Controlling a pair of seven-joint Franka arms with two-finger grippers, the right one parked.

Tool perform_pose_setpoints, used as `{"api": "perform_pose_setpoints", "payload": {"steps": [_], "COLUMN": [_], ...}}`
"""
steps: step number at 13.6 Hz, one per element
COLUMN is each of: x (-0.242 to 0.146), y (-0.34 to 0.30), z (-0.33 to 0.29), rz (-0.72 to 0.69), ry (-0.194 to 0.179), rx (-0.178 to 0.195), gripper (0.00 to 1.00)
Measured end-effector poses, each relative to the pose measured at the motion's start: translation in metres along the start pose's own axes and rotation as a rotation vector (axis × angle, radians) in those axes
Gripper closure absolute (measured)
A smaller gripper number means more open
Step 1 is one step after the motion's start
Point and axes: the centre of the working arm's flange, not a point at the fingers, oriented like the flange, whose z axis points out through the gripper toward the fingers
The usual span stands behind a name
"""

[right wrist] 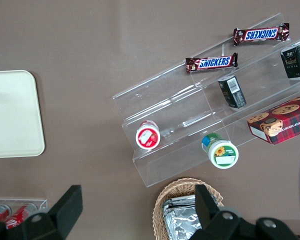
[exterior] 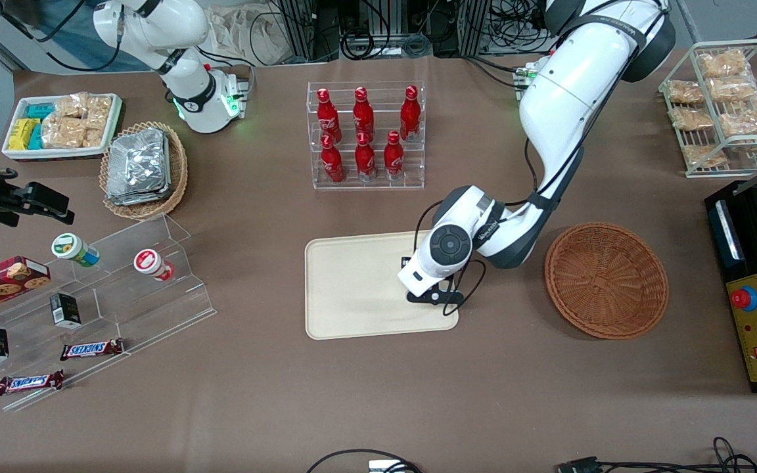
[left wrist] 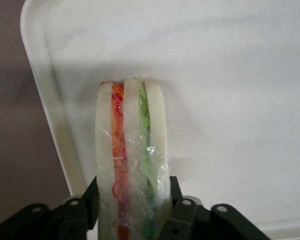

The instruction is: Place sandwich from basket to tray

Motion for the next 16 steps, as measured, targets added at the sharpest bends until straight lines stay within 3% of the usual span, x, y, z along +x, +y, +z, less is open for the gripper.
{"api": "perform_pose_setpoints", "payload": {"steps": [3, 4, 7, 9, 16], "x": [0.005, 0.007, 0.019, 0.021, 0.005], "y": [0.0, 0.001, 0.004, 0.003, -0.081], "z": [-0.008, -0.013, -0.045, -0.081, -0.236], "rz": [-0.004, -0.005, -0.012, -0.019, -0.146], "ry": [0.016, 0.026, 0.073, 0.077, 0.089], "rx": [-0.008, -0.013, -0.04, -0.029, 0.117], "gripper": [0.05, 0.0, 0.0, 0.0, 0.0]}}
